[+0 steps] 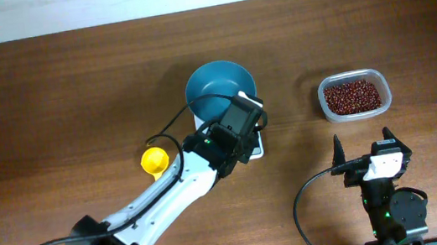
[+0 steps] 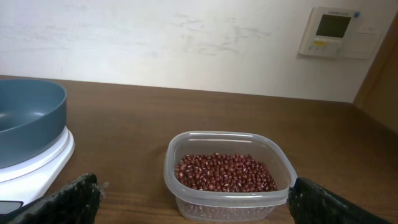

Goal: Scoop item into bowl and weigh 50g on scale

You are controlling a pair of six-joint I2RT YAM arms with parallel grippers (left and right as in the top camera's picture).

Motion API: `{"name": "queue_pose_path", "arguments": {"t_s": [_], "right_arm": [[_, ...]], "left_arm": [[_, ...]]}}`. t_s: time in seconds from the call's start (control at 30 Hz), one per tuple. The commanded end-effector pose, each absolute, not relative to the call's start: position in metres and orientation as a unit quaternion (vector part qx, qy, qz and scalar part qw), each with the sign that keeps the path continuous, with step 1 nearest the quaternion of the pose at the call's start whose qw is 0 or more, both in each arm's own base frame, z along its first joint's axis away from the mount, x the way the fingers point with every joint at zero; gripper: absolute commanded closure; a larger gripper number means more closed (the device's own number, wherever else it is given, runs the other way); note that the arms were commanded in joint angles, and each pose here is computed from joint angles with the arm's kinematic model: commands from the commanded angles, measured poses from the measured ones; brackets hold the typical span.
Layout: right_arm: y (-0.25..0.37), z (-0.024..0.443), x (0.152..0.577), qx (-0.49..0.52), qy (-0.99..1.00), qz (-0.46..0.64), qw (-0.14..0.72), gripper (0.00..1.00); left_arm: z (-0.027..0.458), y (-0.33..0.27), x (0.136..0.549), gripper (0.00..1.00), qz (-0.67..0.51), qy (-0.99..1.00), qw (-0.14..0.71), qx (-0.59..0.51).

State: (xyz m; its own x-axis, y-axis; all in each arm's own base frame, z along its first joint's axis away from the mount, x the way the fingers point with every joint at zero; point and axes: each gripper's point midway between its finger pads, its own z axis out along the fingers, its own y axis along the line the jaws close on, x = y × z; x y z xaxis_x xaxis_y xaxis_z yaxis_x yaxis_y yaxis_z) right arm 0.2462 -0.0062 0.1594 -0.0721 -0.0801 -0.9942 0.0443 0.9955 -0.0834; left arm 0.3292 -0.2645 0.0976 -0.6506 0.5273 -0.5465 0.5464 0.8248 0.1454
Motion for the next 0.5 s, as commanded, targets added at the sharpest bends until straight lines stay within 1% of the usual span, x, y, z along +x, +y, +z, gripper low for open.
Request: {"name": "queue_pose_path", "arguments": {"t_s": [0.0,0.1,0.23,0.33,0.47], "right_arm": [[-0.008,0.158,0.246,-0.005,0.731,-0.048,0.680,0.01],[-0.008,0.158,0.246,-0.006,0.731,-0.048,0.680,0.01],[-0.008,0.158,0.246,-0.006,0.731,-0.048,0.680,0.01],[-0.008,0.158,0.246,-0.005,0.731,-0.048,0.680,0.01],[-0.008,0.158,0.246,-0.006,0.731,-0.048,0.680,0.01]], "left_arm": [[0.109,-0.256,0.323,1.00,-0.011,0.910,0.294,0.292],[0.119,-0.252,0.313,1.00,-0.015,0.906,0.286,0.313],[0.143,-0.252,0.294,1.00,-0.078,0.889,0.274,0.360],[0.162,-0.244,0.285,1.00,-0.131,0.887,0.269,0.350],[0.181,-0.223,0.281,1.00,-0.166,0.892,0.268,0.325]]}}
